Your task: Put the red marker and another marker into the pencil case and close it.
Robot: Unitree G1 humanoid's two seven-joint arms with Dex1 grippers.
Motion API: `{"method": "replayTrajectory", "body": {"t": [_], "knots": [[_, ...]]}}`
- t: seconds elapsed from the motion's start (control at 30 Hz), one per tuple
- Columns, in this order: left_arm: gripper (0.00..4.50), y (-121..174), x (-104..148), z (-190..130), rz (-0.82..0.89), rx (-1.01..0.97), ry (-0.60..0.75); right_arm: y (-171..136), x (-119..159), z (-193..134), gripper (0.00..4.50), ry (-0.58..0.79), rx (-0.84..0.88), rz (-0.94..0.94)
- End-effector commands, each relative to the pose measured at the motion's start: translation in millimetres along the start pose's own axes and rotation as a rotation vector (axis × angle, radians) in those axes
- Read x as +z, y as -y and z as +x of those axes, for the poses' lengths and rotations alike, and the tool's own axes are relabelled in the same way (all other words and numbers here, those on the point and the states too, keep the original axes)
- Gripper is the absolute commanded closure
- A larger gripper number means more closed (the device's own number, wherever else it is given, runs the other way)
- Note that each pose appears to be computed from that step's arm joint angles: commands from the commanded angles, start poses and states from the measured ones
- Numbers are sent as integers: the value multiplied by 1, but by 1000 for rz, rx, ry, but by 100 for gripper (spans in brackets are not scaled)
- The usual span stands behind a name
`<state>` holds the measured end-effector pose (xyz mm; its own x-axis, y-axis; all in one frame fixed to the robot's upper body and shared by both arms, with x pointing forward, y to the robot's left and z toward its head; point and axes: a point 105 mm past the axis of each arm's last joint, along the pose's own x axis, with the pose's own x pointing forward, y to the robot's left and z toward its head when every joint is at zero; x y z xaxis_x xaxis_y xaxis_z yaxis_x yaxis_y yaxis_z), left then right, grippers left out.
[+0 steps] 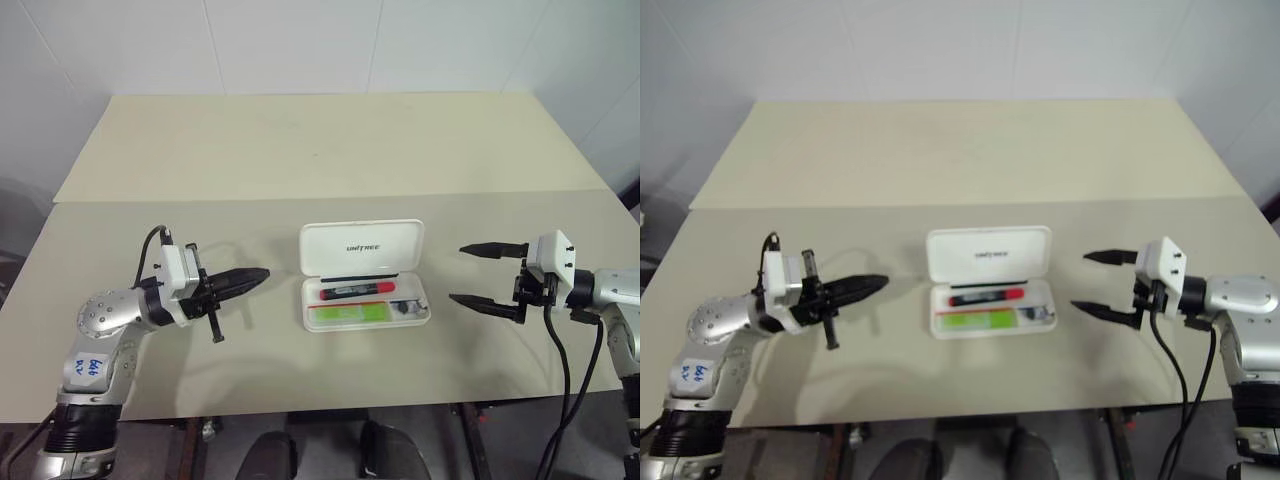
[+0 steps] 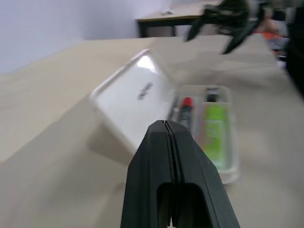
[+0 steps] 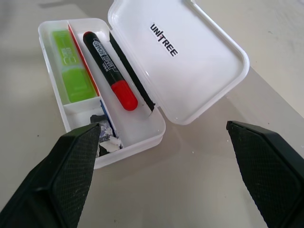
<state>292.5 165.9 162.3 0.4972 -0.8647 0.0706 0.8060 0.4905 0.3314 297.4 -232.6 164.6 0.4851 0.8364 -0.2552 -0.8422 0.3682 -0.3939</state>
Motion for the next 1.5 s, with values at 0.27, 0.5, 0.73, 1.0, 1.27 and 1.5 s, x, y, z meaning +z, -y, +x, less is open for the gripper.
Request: {"method": "replayTrajectory", "body": {"t": [0.27, 0.5, 0.73, 1.0, 1.27, 1.5], "knots": [[448, -32, -24, 28, 59, 208, -76, 5, 13, -7, 0, 20, -30, -61], [448, -29, -25, 64, 41, 145, -63, 4, 14, -4, 0, 27, -26, -64], [448, -21, -15, 80, 45, 64, -43, 3, 13, -2, 0, 32, -23, -63], [448, -8, 6, 87, 89, -56, 24, 1, 14, 0, 0, 42, -17, -64], [448, 32, 12, 88, 185, -359, 25, 3, 14, 1, 0, 53, -33, -64], [448, 49, 0, 91, 214, -498, -64, 9, 27, 1, 0, 88, -60, -61]]}}
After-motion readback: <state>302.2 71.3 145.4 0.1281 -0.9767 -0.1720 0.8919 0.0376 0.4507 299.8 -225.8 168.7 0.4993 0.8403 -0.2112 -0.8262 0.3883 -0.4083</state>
